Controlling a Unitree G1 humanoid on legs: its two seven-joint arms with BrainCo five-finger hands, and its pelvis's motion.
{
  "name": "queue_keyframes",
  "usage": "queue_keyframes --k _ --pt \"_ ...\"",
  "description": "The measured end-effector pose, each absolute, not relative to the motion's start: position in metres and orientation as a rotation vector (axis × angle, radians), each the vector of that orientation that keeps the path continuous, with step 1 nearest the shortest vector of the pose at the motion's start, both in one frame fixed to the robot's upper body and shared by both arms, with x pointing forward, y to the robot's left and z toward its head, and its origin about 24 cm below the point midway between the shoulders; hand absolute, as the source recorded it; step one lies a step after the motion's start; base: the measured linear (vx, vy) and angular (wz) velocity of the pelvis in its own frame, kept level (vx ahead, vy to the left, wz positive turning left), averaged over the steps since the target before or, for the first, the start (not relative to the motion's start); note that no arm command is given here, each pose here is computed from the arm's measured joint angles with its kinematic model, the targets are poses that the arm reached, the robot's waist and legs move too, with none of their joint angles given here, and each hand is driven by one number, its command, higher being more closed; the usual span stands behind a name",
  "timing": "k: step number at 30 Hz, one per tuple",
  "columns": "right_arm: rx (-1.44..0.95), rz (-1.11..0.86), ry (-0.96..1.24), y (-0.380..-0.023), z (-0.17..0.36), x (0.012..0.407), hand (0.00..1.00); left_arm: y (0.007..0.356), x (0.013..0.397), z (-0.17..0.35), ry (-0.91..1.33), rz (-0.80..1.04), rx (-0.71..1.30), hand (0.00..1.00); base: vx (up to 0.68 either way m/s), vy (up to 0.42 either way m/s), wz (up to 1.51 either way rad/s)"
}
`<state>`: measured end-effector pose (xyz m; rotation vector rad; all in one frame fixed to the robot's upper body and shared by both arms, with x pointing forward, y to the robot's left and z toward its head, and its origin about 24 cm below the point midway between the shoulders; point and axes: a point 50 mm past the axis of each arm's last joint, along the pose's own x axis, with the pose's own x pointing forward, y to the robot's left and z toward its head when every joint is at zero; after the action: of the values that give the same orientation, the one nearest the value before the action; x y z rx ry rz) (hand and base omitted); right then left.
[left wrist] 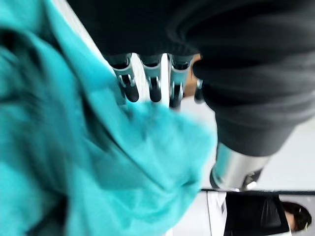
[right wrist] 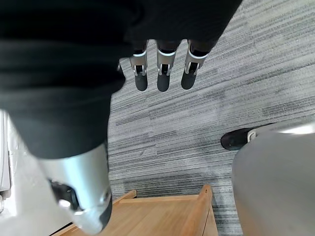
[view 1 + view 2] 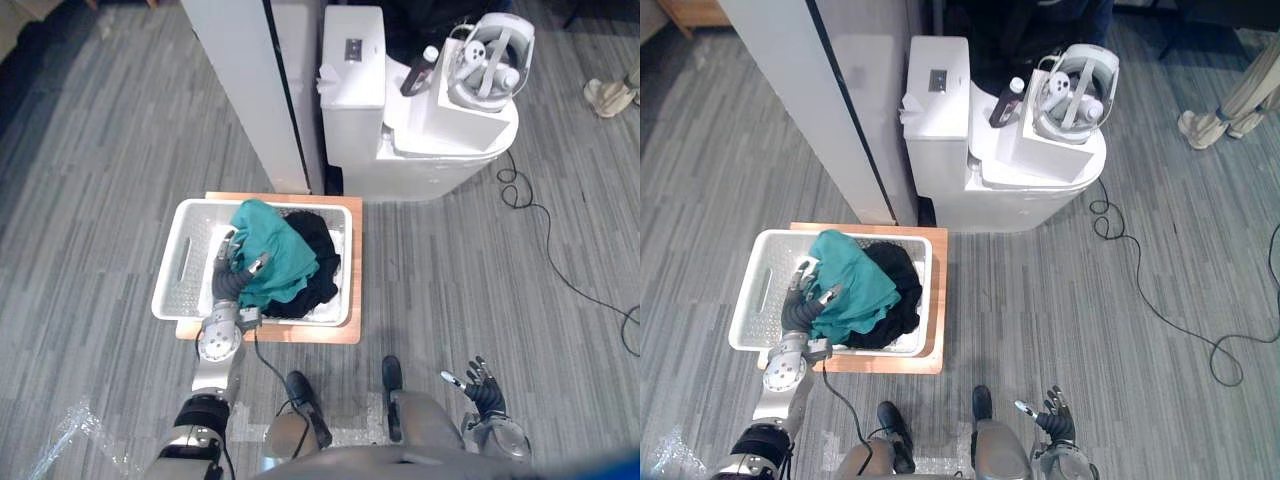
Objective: Tidy the bed and pick cloth on bed and put in laundry
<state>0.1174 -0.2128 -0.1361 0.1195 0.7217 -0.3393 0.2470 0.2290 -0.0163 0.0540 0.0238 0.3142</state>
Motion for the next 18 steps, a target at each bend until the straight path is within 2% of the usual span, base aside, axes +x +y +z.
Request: queue_keyframes --k 12,18 --pt "0.058 -0.317 0.867 -0.216 -0.148 0.088 0.0 0.227 0.21 -0.053 0.167 0.378 0.132 0.0 -0.08 -0.01 0.1" --pt "0.039 -0.297 0.925 -0.218 -0.152 0.075 0.0 0.223 0.197 -0.055 0.115 0.403 0.007 0.0 0.09 0.052 0.06"
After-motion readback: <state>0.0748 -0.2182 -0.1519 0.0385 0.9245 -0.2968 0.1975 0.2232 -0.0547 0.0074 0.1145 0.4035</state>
